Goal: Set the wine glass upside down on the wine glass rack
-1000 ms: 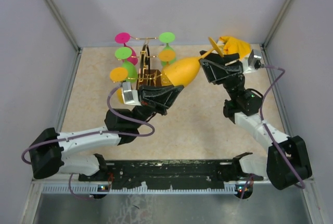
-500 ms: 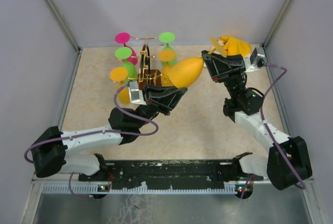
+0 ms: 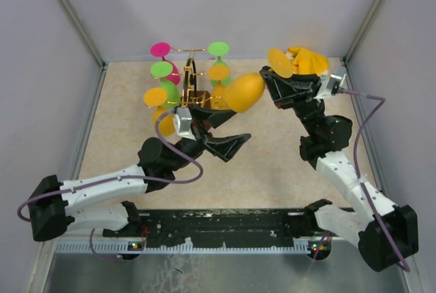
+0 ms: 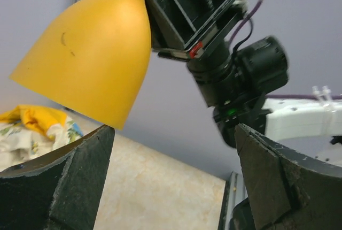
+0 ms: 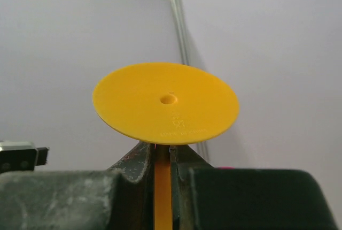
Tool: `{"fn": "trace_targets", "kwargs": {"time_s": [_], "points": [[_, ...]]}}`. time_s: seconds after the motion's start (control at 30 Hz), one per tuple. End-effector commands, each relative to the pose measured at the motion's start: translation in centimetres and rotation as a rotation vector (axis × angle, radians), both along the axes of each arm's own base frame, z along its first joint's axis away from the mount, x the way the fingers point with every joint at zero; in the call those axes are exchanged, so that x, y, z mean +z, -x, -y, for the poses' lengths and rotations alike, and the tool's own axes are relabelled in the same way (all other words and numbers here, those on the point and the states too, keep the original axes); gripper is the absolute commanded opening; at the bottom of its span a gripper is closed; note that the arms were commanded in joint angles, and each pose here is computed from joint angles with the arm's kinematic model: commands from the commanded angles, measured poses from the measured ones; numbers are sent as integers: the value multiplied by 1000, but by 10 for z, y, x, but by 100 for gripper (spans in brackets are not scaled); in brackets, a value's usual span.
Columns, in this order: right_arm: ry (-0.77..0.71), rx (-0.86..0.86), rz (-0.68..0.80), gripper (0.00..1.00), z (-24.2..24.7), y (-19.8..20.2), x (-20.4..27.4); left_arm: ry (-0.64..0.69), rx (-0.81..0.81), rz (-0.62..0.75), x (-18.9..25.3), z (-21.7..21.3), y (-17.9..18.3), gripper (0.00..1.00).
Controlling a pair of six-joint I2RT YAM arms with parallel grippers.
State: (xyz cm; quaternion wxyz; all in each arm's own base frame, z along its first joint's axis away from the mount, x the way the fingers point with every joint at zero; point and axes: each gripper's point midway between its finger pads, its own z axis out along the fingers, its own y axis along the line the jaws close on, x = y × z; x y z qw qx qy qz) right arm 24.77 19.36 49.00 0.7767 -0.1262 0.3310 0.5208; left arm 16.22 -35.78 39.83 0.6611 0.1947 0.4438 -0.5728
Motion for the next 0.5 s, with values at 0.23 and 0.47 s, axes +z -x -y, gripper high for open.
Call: {"fn": "trace_targets", "kwargs": {"time_s": [0.23,0.47], "points": [[391,-402,-160,0,29,-27,-72,-307,137,33,40,11,-65,98],[479,-282,-242,0,10,-26,-129,-317,286,52,70,-29,-127,98]]}}
